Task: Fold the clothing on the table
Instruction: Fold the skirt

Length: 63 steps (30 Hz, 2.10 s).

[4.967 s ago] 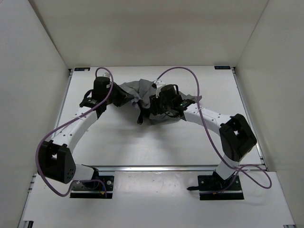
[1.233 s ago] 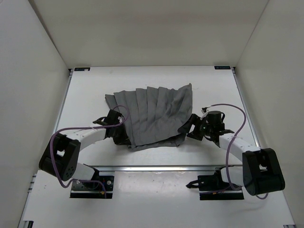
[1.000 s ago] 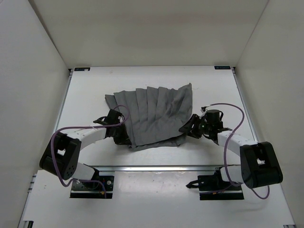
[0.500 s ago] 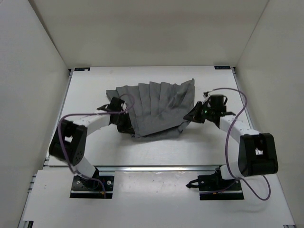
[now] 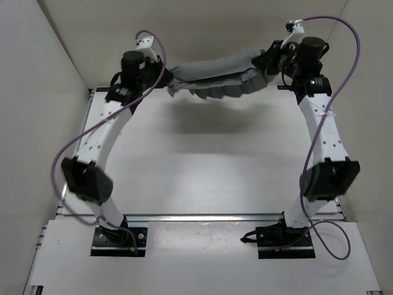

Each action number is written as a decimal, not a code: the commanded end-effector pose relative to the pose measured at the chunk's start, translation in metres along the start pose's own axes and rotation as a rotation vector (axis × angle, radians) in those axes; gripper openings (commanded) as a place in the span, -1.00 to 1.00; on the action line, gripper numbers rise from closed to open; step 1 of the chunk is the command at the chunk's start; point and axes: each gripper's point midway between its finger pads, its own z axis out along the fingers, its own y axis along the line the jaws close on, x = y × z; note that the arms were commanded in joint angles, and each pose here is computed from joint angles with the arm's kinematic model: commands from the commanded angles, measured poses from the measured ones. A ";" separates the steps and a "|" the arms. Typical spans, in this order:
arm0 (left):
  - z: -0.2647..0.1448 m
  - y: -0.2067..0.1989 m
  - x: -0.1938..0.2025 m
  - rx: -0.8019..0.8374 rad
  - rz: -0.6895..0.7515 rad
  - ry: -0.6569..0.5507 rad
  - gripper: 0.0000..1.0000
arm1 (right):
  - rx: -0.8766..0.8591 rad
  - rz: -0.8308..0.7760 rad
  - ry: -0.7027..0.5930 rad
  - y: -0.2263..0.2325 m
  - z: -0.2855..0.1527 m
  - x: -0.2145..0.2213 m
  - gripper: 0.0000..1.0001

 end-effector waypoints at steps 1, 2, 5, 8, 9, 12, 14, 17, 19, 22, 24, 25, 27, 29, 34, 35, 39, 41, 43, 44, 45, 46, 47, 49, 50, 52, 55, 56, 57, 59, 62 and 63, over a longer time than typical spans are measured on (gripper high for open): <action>-0.050 0.060 -0.006 -0.269 0.088 -0.148 -1.00 | 0.209 -0.098 -0.012 -0.047 -0.030 0.031 -1.00; -0.049 0.070 0.030 -0.263 0.069 -0.057 -1.00 | 0.206 -0.037 0.060 -0.057 -0.038 0.074 -1.00; -0.061 0.077 0.117 -0.266 0.038 0.156 -1.00 | 0.213 0.110 0.232 -0.067 -0.070 0.181 -1.00; -0.100 0.078 0.249 -0.293 0.005 0.433 -1.00 | 0.254 0.205 0.382 -0.052 -0.111 0.271 -1.00; -0.110 0.067 0.267 -0.263 0.000 0.472 -1.00 | 0.248 0.227 0.436 -0.041 -0.124 0.296 -1.00; -0.148 0.067 0.332 -0.267 -0.072 0.622 -1.00 | 0.227 0.292 0.506 -0.015 -0.146 0.337 -1.00; -0.151 0.073 0.332 -0.286 -0.112 0.623 -1.00 | 0.211 0.325 0.506 -0.007 -0.148 0.342 -1.00; -0.135 0.093 0.307 -0.314 -0.171 0.581 -1.00 | 0.176 0.358 0.479 -0.013 -0.131 0.325 -1.00; -0.110 0.105 0.293 -0.320 -0.187 0.586 -1.00 | 0.181 0.330 0.453 -0.025 -0.110 0.302 -0.99; -0.050 0.112 0.244 -0.286 -0.161 0.567 -1.00 | 0.146 0.252 0.397 -0.040 -0.060 0.242 -1.00; -0.008 0.095 0.155 -0.231 -0.085 0.463 -1.00 | 0.126 0.147 0.276 -0.050 -0.032 0.151 -1.00; 0.008 0.096 0.149 -0.233 -0.077 0.474 -1.00 | 0.149 0.132 0.265 -0.061 -0.025 0.136 -1.00; 0.009 0.055 0.029 -0.169 -0.019 0.244 -1.00 | 0.143 -0.041 0.114 -0.045 -0.025 0.033 -1.00; -0.026 0.011 -0.054 -0.086 -0.017 0.022 -1.00 | 0.188 -0.177 -0.031 -0.021 -0.049 -0.036 -1.00; -0.103 -0.019 -0.071 -0.037 0.056 -0.360 -1.00 | 0.263 -0.251 -0.125 -0.019 -0.098 -0.004 -1.00; -0.121 -0.017 -0.070 -0.046 0.053 -0.398 -1.00 | 0.275 -0.212 -0.124 -0.028 -0.111 0.005 -1.00; -0.113 0.057 0.078 -0.168 -0.061 -0.105 -1.00 | 0.304 0.005 0.182 -0.065 -0.127 0.175 -0.99; -0.124 0.080 0.183 -0.242 -0.075 0.122 -1.00 | 0.292 0.098 0.312 -0.057 -0.141 0.247 -0.99; -0.144 0.078 0.247 -0.250 -0.073 0.264 -1.00 | 0.281 0.193 0.404 -0.034 -0.162 0.302 -1.00; -0.160 0.083 0.279 -0.277 -0.096 0.333 -1.00 | 0.253 0.205 0.437 -0.020 -0.165 0.317 -1.00; -0.171 0.076 0.289 -0.266 -0.093 0.357 -1.00 | 0.268 0.246 0.465 -0.014 -0.176 0.335 -1.00; -0.178 0.072 0.303 -0.261 -0.102 0.387 -1.00 | 0.240 0.249 0.458 -0.001 -0.178 0.336 -1.00; -0.184 0.071 0.308 -0.264 -0.108 0.397 -1.00 | 0.244 0.271 0.471 0.003 -0.182 0.342 -1.00; -0.187 0.075 0.306 -0.286 -0.133 0.395 -1.00 | 0.249 0.287 0.455 0.004 -0.187 0.340 -1.00; -0.186 0.080 0.297 -0.299 -0.166 0.385 -1.00 | 0.245 0.287 0.436 0.003 -0.185 0.334 -1.00; -0.173 0.081 0.289 -0.282 -0.218 0.417 -1.00 | 0.237 0.320 0.435 -0.006 -0.178 0.326 -1.00; -0.138 0.089 0.273 -0.304 -0.214 0.407 -1.00 | 0.240 0.287 0.386 -0.022 -0.149 0.297 -1.00; -0.126 0.087 0.254 -0.296 -0.214 0.386 -1.00 | 0.251 0.264 0.368 -0.033 -0.135 0.281 -1.00; -0.103 0.084 0.242 -0.270 -0.209 0.394 -1.00 | 0.249 0.245 0.353 -0.038 -0.126 0.270 -1.00; -0.067 0.080 0.210 -0.222 -0.205 0.399 -1.00 | 0.238 0.214 0.306 -0.062 -0.090 0.218 -0.98; -0.005 0.068 0.127 -0.170 -0.135 0.380 -1.00 | 0.247 0.120 0.216 -0.079 -0.055 0.110 -1.00; -0.003 0.046 0.059 -0.139 -0.083 0.262 -1.00 | 0.266 0.026 0.119 -0.079 -0.048 0.051 -1.00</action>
